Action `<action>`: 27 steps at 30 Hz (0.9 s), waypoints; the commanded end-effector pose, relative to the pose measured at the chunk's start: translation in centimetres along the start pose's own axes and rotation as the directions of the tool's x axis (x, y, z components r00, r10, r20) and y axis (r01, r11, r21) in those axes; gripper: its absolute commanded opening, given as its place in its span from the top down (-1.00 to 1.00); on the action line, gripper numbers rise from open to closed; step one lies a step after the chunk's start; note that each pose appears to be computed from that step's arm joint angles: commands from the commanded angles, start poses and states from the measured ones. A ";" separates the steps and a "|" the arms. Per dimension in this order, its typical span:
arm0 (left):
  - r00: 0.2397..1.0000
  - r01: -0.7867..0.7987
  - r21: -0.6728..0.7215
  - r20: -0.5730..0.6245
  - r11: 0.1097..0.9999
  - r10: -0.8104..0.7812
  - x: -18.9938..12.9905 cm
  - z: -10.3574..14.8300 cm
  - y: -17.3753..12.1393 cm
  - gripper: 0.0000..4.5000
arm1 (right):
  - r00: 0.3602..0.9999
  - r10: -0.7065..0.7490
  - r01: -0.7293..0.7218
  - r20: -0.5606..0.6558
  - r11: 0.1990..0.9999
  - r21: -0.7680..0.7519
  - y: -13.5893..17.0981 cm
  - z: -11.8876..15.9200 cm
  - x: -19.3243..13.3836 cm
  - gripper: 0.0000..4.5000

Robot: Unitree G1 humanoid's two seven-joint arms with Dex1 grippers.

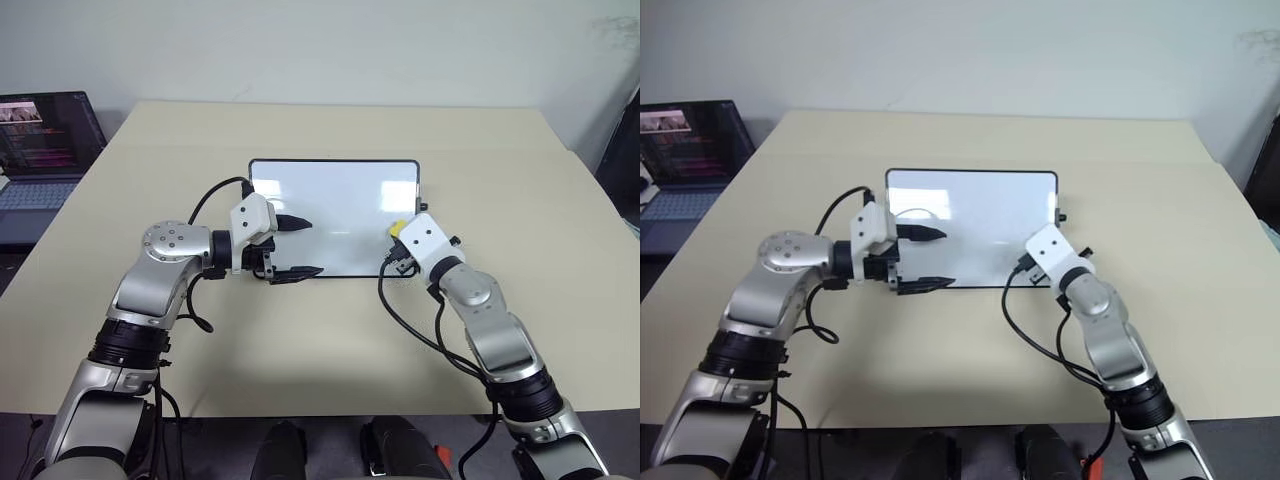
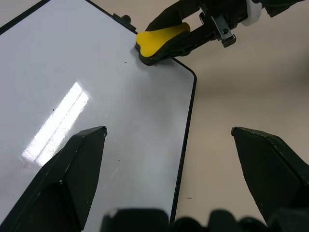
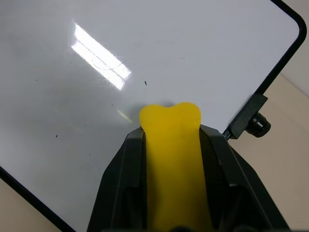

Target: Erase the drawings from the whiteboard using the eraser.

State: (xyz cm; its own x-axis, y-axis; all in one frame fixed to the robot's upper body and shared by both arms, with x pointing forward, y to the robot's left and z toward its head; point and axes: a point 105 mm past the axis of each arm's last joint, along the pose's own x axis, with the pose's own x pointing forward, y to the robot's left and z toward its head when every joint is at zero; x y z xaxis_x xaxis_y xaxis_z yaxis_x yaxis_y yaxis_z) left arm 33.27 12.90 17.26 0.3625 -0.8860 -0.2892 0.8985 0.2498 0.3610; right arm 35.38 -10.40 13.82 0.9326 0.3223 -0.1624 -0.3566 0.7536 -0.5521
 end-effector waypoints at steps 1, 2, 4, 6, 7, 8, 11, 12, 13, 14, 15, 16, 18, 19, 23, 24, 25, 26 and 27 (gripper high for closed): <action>1.000 -0.006 0.040 0.017 0.999 0.005 -0.3 1.0 0.4 -1.00 | 0.994 0.044 -0.042 -0.102 0.999 0.022 0.4 -2.7 -1.0 0.50; 1.000 -0.006 0.040 0.017 0.999 0.005 -0.3 1.0 0.4 -1.00 | 0.991 0.063 -0.061 -0.114 0.998 0.024 0.7 -3.0 -1.2 0.50; 1.000 -0.005 0.040 0.018 0.999 0.004 -0.3 1.0 0.4 -1.00 | 0.986 0.094 -0.092 -0.137 0.995 0.025 1.3 -3.5 -1.5 0.50; 1.000 -0.003 0.038 0.019 0.999 0.002 -0.2 1.0 0.3 -1.00 | 0.981 0.129 -0.126 -0.148 0.992 0.030 2.0 -3.7 -1.9 0.50; 1.000 -0.002 0.038 0.020 0.999 0.001 -0.2 1.0 0.3 -1.00 | 0.980 0.133 -0.131 -0.145 0.991 0.028 2.1 -3.6 -1.9 0.50; 1.000 -0.001 0.037 0.022 0.999 0.001 -0.2 1.0 0.3 -1.00 | 0.982 0.133 -0.130 -0.136 0.991 0.027 2.1 -3.4 -1.8 0.50; 1.000 0.001 0.030 0.027 1.000 -0.001 -0.1 1.0 0.2 -1.00 | 0.996 0.049 -0.048 -0.080 0.999 0.011 0.7 -1.9 -0.9 0.50; 1.000 0.002 0.028 0.028 1.000 -0.003 -0.1 0.9 0.2 -1.00 | 0.998 0.017 -0.016 -0.063 1.000 0.010 0.1 -1.4 -0.6 0.50; 1.000 0.005 0.029 0.028 1.000 -0.006 0.0 0.9 0.1 -1.00 | 0.999 -0.014 0.014 -0.046 1.000 0.003 -0.5 -0.9 -0.4 0.50; 1.000 0.006 0.027 0.030 1.000 -0.007 0.1 1.0 0.0 -1.00 | 0.999 -0.032 0.032 -0.034 0.999 0.002 -0.9 -0.6 -0.2 0.50; 0.999 0.006 0.024 0.034 1.000 -0.006 0.1 1.0 -0.1 -1.00 | 0.998 -0.051 0.051 -0.024 0.999 -0.001 -1.3 -0.3 -0.1 0.50; 0.999 0.004 0.022 0.035 1.000 -0.005 0.1 1.0 -0.1 -1.00 | 0.998 -0.055 0.055 -0.021 0.998 -0.005 -1.5 -0.2 0.0 0.50; 0.999 0.000 0.019 0.036 1.000 -0.001 0.1 0.9 -0.2 -1.00 | 0.999 -0.048 0.047 -0.026 0.999 -0.013 -1.6 -0.3 0.2 0.50; 0.999 -0.003 0.017 0.038 1.000 0.002 0.1 0.9 -0.2 -1.00 | 0.999 -0.038 0.037 -0.038 0.999 -0.018 -1.5 -0.5 0.2 0.50; 0.999 -0.010 0.010 0.039 1.000 0.010 0.0 0.8 -0.4 -1.00 | 0.994 0.026 -0.027 -0.104 1.000 -0.007 -0.9 -2.4 -0.7 0.50; 0.999 -0.014 0.007 0.039 1.000 0.014 -0.1 0.7 -0.4 -1.00 | 0.991 0.055 -0.056 -0.119 0.998 -0.006 -0.5 -2.8 -1.1 0.50; 0.999 -0.018 0.004 0.039 1.000 0.018 -0.1 0.7 -0.4 -1.00 | 0.989 0.079 -0.080 -0.128 0.997 -0.001 -0.1 -3.1 -1.4 0.50; 0.999 -0.022 0.001 0.039 1.000 0.022 -0.2 0.7 -0.4 -1.00 | 0.985 0.106 -0.106 -0.133 0.994 0.004 0.4 -3.2 -1.7 0.50; 0.999 -0.024 -0.001 0.040 1.000 0.024 -0.3 0.7 -0.4 -1.00 | 0.981 0.138 -0.138 -0.136 0.990 0.011 0.9 -3.3 -2.0 0.50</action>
State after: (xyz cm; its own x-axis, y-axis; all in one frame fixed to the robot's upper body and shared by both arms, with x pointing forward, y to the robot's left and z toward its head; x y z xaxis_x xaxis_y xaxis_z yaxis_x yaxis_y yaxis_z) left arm 32.89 12.95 16.02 0.3660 -0.8845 -0.2892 0.9090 0.2732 0.3147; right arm 33.94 -12.14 12.09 0.8993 0.3318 -0.2848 -0.4368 0.7103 -0.5520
